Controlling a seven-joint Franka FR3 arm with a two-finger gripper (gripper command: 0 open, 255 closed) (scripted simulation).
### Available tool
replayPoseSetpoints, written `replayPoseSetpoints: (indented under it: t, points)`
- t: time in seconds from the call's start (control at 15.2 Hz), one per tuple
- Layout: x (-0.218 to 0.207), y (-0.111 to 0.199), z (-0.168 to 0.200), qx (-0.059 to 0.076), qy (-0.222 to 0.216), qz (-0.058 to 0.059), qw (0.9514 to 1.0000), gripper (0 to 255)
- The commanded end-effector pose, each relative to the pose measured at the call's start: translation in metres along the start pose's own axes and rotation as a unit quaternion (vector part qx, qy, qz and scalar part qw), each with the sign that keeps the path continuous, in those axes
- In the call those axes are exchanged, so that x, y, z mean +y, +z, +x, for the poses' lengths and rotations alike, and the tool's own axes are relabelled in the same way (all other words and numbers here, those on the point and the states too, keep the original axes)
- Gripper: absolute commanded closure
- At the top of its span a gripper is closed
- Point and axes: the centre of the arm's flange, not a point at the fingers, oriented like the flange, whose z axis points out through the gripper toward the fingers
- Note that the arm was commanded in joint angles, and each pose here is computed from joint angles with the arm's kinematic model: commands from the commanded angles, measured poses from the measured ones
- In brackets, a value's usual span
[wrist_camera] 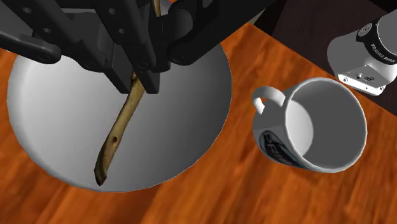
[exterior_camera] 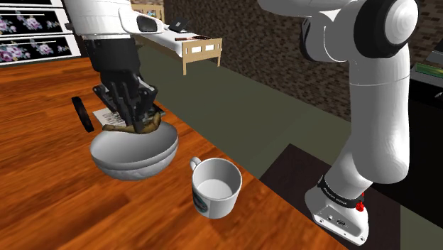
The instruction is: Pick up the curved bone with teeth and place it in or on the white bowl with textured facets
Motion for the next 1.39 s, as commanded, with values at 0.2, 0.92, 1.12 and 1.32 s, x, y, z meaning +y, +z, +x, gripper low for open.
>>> replayPoseSetpoints:
  t: [0.2,0.92,1.12,1.32]
  points:
    - [-0.003,0.02,0.002,0.0,0.0,0.0,1.0,255]
    - [-0.003,0.02,0.002,0.0,0.0,0.0,1.0,0]
    - [-0.003,-0.007,0.002,0.0,0.0,0.0,1.0,0]
    - [-0.003,-0.03,0.002,0.0,0.0,0.0,1.0,0]
